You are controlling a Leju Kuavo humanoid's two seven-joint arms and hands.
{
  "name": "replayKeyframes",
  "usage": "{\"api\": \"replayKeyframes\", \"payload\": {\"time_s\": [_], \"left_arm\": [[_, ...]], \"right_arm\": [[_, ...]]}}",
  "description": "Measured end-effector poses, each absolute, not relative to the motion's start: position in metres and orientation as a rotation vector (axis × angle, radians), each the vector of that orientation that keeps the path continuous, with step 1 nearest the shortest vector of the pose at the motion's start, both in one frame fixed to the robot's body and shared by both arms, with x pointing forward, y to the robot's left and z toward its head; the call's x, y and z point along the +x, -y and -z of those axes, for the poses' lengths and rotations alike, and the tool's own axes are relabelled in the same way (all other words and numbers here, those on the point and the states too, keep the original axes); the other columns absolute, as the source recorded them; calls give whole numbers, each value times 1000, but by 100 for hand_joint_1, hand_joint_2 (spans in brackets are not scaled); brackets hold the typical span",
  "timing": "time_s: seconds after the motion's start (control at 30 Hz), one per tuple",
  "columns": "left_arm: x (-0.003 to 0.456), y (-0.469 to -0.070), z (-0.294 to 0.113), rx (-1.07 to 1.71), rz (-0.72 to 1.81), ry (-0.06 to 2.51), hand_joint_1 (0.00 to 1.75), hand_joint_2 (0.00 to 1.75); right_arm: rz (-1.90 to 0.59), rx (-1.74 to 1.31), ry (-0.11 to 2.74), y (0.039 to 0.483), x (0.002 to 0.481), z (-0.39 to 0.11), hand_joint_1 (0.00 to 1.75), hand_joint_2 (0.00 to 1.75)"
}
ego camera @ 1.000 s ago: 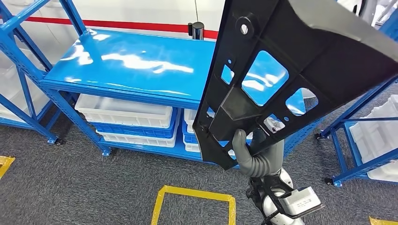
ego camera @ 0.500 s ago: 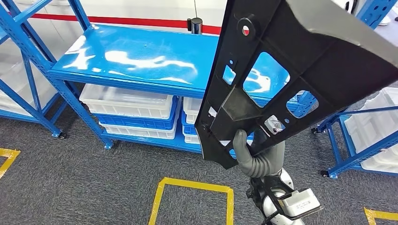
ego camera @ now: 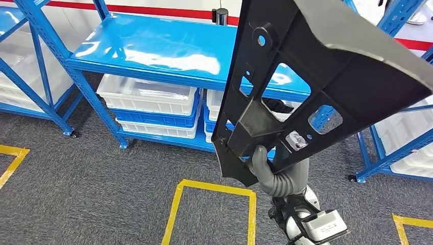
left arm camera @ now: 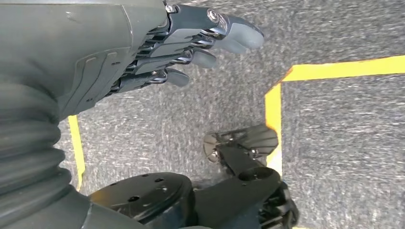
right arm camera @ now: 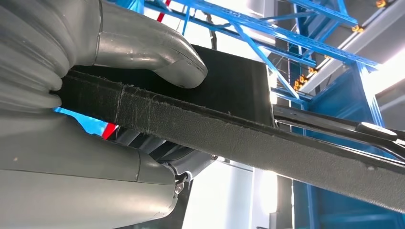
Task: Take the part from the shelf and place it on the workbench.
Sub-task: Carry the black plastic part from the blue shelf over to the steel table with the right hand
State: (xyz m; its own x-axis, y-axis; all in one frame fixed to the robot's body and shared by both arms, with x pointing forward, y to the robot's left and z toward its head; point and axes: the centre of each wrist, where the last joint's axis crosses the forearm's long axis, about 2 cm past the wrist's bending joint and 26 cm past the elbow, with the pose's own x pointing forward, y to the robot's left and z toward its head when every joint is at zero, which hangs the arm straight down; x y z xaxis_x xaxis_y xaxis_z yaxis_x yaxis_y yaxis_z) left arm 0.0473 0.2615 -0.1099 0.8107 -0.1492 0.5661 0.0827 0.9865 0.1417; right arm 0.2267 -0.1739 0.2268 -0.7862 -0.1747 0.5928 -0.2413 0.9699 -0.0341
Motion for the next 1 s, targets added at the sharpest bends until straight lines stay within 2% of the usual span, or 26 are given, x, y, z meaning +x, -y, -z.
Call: {"api": "replayKeyframes", "payload": {"time_s": [1.0], "left_arm": [[48,-262,110,119,133,626,0,175]], "right_arm": [[-142,320,2492,174,223,-224,175,175]]}}
